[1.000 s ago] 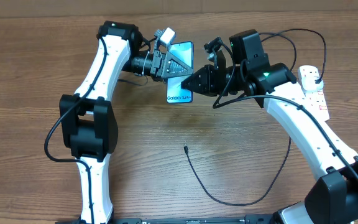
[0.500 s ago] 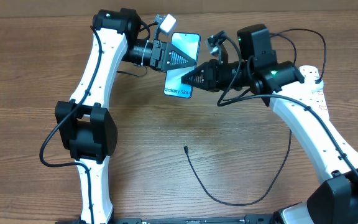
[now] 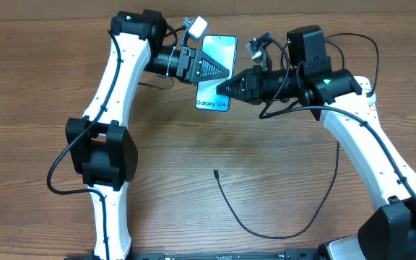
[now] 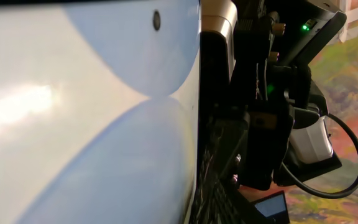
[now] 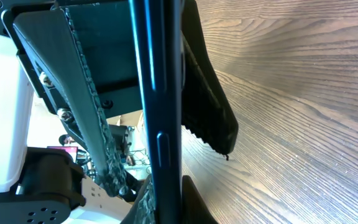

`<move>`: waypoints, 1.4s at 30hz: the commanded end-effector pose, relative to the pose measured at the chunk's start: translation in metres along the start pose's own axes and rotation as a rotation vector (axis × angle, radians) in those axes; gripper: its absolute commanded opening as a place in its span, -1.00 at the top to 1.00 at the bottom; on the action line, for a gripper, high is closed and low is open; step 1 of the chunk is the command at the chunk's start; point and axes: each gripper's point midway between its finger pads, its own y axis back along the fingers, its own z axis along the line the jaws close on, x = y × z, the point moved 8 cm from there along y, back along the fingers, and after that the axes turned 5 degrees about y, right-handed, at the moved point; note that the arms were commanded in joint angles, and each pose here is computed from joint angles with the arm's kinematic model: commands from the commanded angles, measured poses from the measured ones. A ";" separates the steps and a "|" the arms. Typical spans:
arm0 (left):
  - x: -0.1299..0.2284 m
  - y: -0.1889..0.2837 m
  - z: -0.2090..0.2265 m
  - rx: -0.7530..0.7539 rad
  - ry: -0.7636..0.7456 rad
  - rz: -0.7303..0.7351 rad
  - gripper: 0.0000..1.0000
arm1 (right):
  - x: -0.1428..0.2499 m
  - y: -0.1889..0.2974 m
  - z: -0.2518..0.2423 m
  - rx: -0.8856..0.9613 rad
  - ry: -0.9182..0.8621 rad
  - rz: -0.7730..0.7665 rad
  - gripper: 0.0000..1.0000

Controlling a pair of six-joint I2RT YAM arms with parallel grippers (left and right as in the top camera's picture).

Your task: Plug charger to phone and switch on socket

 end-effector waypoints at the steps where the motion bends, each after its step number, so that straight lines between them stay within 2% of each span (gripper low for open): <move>1: 0.000 0.005 -0.055 0.071 -0.125 -0.040 0.27 | -0.007 0.007 -0.023 0.121 -0.067 -0.057 0.93; 4: -0.001 0.006 -0.054 0.070 -0.125 -0.044 0.39 | -0.008 0.007 -0.024 0.125 -0.065 -0.059 0.93; 6: -0.001 0.007 -0.054 0.069 -0.125 -0.045 0.53 | -0.007 0.008 -0.025 0.131 -0.069 -0.060 0.84; 10: -0.002 0.009 -0.054 0.064 -0.135 -0.048 0.88 | -0.006 0.009 -0.029 0.172 -0.086 -0.061 0.25; 13: -0.003 0.011 -0.048 0.010 -0.163 -0.037 0.92 | -0.004 0.010 -0.035 0.221 -0.106 -0.064 -0.09; 16: -0.001 0.012 -0.034 -0.126 -0.178 0.010 0.92 | -0.001 0.011 -0.039 0.269 -0.095 -0.058 -0.29; 18: 0.002 0.013 -0.023 -0.254 -0.174 0.056 0.92 | 0.002 0.013 -0.044 0.315 -0.094 -0.052 -0.64; 22: 0.006 0.015 0.012 -0.647 -0.020 0.145 0.92 | 0.008 0.021 -0.063 0.523 -0.142 -0.062 -0.96; 25: 0.008 0.018 0.038 -0.994 0.163 0.121 0.92 | 0.016 0.032 -0.079 0.725 -0.175 -0.065 -1.00; 28: 0.011 0.012 0.053 -1.208 0.252 0.083 0.92 | 0.024 0.044 -0.090 0.898 -0.208 -0.059 -1.00; 34: 0.026 -0.024 0.088 -1.263 0.305 0.095 0.91 | 0.036 0.061 -0.100 1.056 -0.253 -0.019 -1.00; 38: 0.040 -0.036 0.116 -1.330 0.378 0.065 0.92 | 0.040 0.073 -0.107 1.088 -0.292 -0.015 -1.00; 42: 0.046 -0.039 0.134 -1.402 0.344 0.053 0.92 | 0.036 0.077 -0.110 1.085 -0.296 -0.040 -1.00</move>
